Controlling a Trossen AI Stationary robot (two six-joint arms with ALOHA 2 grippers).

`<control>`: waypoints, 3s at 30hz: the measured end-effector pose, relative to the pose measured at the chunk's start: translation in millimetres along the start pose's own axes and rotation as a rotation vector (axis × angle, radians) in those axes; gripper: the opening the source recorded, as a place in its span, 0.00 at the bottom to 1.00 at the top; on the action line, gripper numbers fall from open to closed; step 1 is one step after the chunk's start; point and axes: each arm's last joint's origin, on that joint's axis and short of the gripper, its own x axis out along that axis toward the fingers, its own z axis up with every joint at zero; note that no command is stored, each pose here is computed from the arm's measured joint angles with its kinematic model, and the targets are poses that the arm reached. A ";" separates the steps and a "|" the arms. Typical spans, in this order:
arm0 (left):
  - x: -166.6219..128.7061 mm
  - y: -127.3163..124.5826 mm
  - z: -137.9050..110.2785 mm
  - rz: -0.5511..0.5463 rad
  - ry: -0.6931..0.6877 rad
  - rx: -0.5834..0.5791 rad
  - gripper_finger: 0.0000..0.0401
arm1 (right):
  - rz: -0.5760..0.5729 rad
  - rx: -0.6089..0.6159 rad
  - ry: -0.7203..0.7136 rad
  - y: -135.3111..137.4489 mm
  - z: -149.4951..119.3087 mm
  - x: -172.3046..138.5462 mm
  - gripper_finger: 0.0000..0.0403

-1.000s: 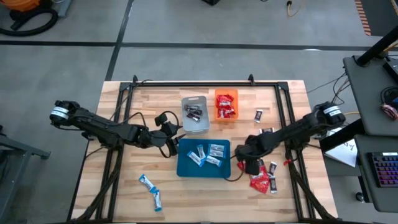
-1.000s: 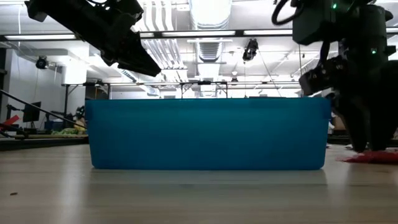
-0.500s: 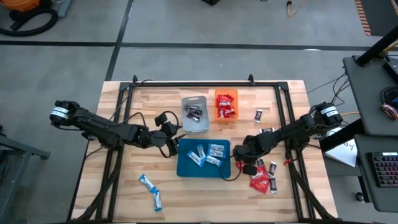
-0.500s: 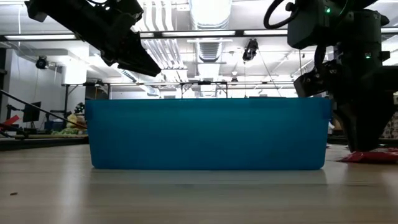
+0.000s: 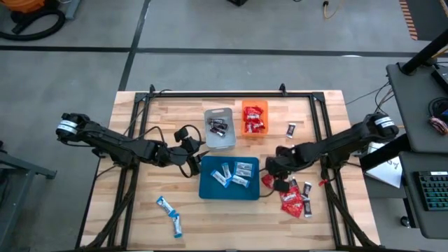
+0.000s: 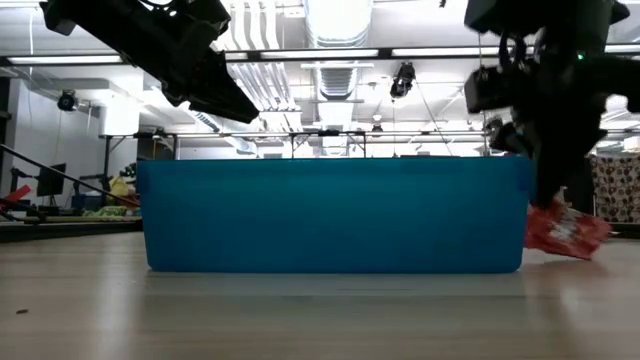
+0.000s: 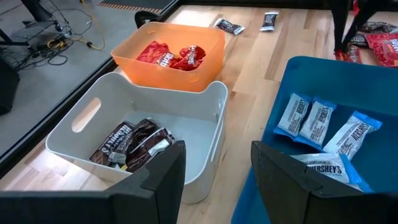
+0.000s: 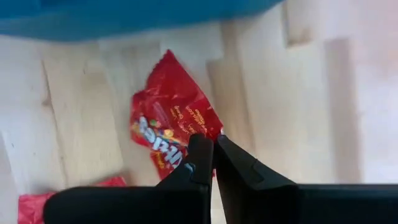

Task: Sort candy
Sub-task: Put the red chocolate into the orange bin

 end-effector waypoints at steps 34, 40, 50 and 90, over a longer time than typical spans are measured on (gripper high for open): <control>0.0 -0.1 0.0 -0.002 0.001 -0.019 0.41 | -0.109 0.015 -0.224 -8.4 -5.1 -21.5 0.34; 0.1 0.1 -0.9 -0.002 0.003 -0.017 0.41 | -0.156 0.013 -0.177 -13.0 -15.6 13.4 0.57; 0.3 0.2 -2.0 -0.001 0.005 -0.016 0.41 | -0.208 0.078 -0.118 -25.8 -18.4 52.3 0.66; -28.5 -1.9 35.0 -0.044 0.251 0.079 0.41 | -0.466 0.314 -0.619 -112.8 46.7 -44.9 0.04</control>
